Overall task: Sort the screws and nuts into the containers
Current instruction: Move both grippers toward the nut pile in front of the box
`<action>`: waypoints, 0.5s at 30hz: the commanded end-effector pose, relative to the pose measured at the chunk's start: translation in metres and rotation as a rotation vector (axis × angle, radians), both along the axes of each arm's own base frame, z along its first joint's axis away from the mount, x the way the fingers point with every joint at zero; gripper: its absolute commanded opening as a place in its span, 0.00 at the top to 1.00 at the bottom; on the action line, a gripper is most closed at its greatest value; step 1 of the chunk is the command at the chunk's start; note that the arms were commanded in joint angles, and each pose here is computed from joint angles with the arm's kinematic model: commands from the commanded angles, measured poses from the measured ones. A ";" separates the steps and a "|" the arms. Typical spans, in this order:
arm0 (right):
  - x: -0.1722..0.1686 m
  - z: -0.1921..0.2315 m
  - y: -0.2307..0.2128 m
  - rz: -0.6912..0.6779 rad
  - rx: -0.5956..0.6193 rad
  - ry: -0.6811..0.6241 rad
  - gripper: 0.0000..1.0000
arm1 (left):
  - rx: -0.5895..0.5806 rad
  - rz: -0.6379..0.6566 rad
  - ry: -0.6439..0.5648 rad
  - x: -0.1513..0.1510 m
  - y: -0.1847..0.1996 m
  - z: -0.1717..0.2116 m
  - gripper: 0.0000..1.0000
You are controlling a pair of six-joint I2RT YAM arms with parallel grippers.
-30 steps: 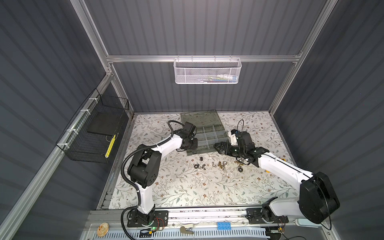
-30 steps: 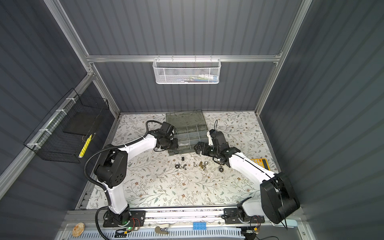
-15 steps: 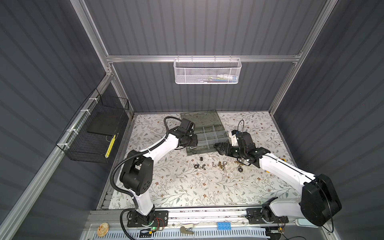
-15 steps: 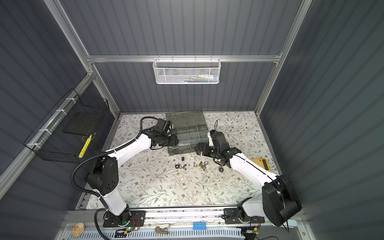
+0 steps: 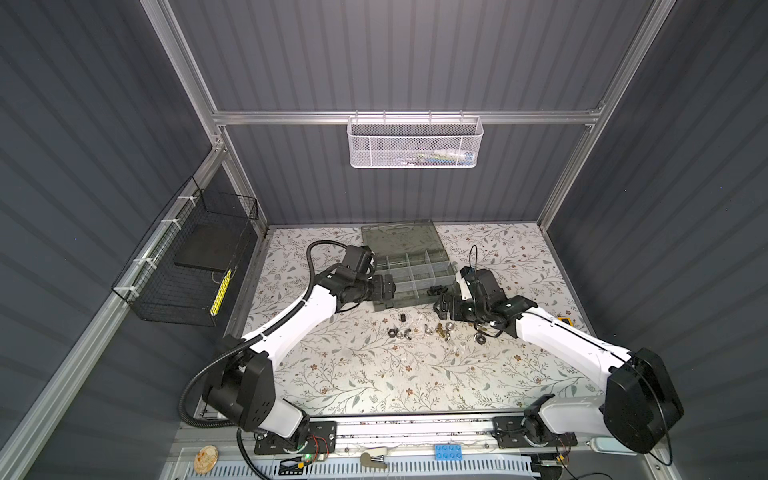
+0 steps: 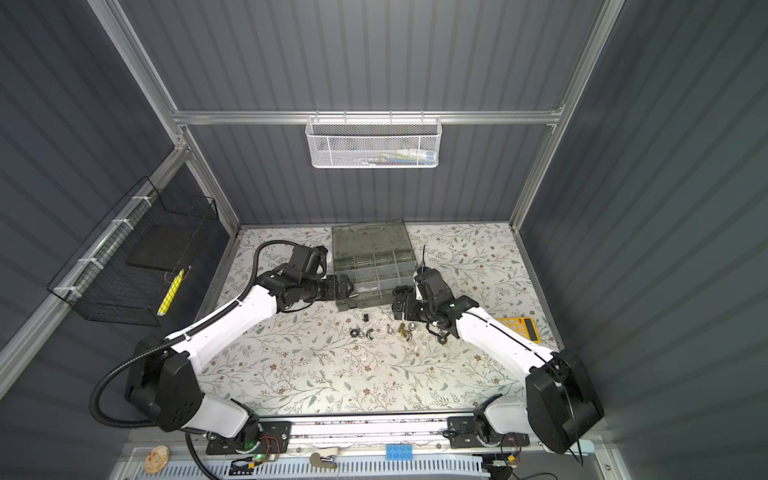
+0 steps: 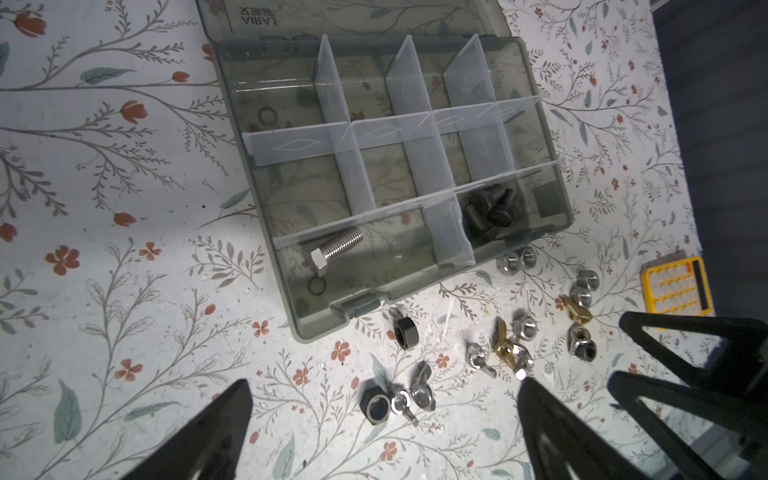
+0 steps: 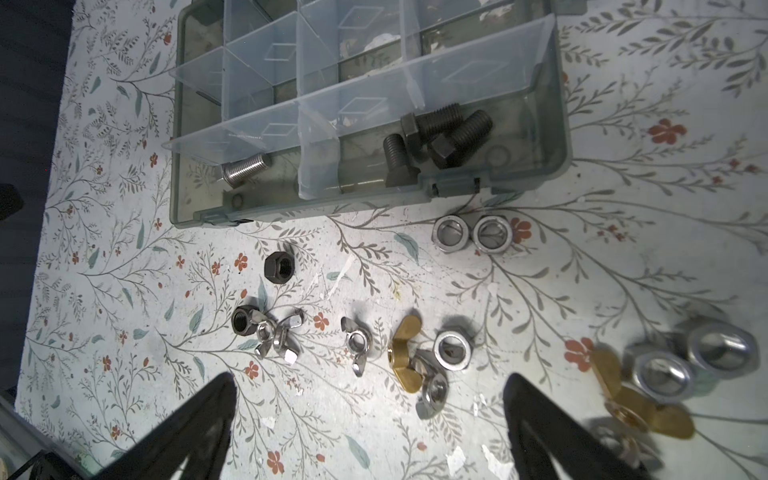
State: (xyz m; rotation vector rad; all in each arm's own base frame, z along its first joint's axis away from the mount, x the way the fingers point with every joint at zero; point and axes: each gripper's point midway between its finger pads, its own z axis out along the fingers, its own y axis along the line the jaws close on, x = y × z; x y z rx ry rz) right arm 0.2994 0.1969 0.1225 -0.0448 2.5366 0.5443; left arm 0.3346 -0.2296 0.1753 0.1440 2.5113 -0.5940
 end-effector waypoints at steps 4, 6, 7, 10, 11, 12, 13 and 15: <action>-0.017 -0.015 0.002 0.020 -0.137 0.054 0.04 | -0.078 -0.002 -0.020 -0.021 -0.002 0.017 0.00; -0.022 -0.023 0.005 0.024 -0.155 0.072 0.09 | -0.097 -0.003 -0.014 -0.028 -0.001 0.017 0.00; -0.023 -0.027 0.006 0.023 -0.162 0.080 0.12 | -0.106 -0.009 -0.004 -0.032 -0.002 0.015 0.00; -0.027 -0.042 0.010 0.032 -0.174 0.106 0.22 | -0.126 -0.016 0.027 -0.041 -0.002 0.005 0.00; -0.027 -0.045 0.012 0.035 -0.176 0.112 0.25 | -0.139 -0.020 0.034 -0.044 -0.004 0.003 0.00; -0.027 -0.049 0.013 0.039 -0.182 0.119 0.28 | -0.151 -0.029 0.038 -0.048 -0.006 0.000 0.00; -0.027 -0.052 0.014 0.043 -0.188 0.124 0.31 | -0.157 -0.036 0.045 -0.051 -0.008 -0.003 0.00; -0.025 -0.056 0.017 0.052 -0.199 0.130 0.36 | -0.170 -0.051 0.048 -0.055 -0.012 -0.006 0.00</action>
